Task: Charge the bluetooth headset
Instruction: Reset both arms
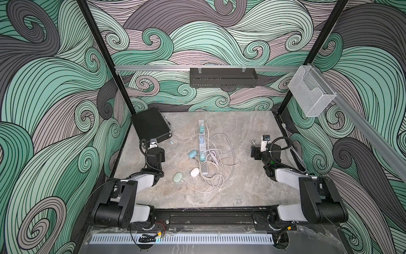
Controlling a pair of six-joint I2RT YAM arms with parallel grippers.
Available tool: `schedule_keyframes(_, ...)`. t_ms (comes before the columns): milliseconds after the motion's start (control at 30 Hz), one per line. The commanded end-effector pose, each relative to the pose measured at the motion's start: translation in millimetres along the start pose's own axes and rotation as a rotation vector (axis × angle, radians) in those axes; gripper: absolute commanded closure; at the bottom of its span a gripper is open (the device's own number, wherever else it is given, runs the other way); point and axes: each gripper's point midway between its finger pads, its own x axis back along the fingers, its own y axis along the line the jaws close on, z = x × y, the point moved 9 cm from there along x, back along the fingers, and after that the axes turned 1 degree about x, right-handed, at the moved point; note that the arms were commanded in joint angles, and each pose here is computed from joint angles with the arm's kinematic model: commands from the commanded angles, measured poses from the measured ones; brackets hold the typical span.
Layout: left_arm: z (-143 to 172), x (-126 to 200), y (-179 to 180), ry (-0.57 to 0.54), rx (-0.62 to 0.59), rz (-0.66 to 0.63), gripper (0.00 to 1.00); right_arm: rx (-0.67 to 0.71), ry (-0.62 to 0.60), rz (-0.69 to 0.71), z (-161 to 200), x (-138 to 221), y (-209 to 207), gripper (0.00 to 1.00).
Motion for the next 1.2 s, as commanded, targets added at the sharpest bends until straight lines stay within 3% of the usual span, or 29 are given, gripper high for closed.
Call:
schedule_keyframes(0, -2.1, -12.9, 2.2, -0.081, 0.025, 0.057, 0.4, -0.007, -0.117, 0.022, -8.2, -4.7, -5.8, 0.13)
schedule_keyframes(233, -11.0, -33.4, 6.6, 0.034, 0.055, 0.114, 0.34, -0.023, -0.138, 0.019, 5.6, -11.1, -7.7, 0.12)
schedule_keyframes(267, -10.6, -33.3, 6.8, 0.034, 0.055, 0.114, 0.23, -0.03, -0.144, 0.024, 6.1, -11.7, -8.8, 0.11)
schedule_keyframes(300, -11.0, -33.1, 6.9, 0.032, 0.056, 0.114, 0.02, -0.035, -0.137, 0.025, 5.7, -11.8, -9.7, 0.11)
schedule_keyframes(1033, -11.4, -35.6, 9.5, 0.045, 0.073, 0.136, 0.01, -0.038, -0.135, 0.027, 5.5, -12.5, -10.9, 0.0)
schedule_keyframes(1100, -9.6, -26.8, 12.3, -0.005, 0.083, 0.137, 0.01, -0.037, -0.135, 0.026, 5.5, -12.5, -10.5, 0.0)
schedule_keyframes(1167, 4.3, -1.2, 25.4, -0.154, 0.162, 0.068, 0.01, -0.037, -0.136, 0.025, 5.4, -12.5, -10.5, 0.0)
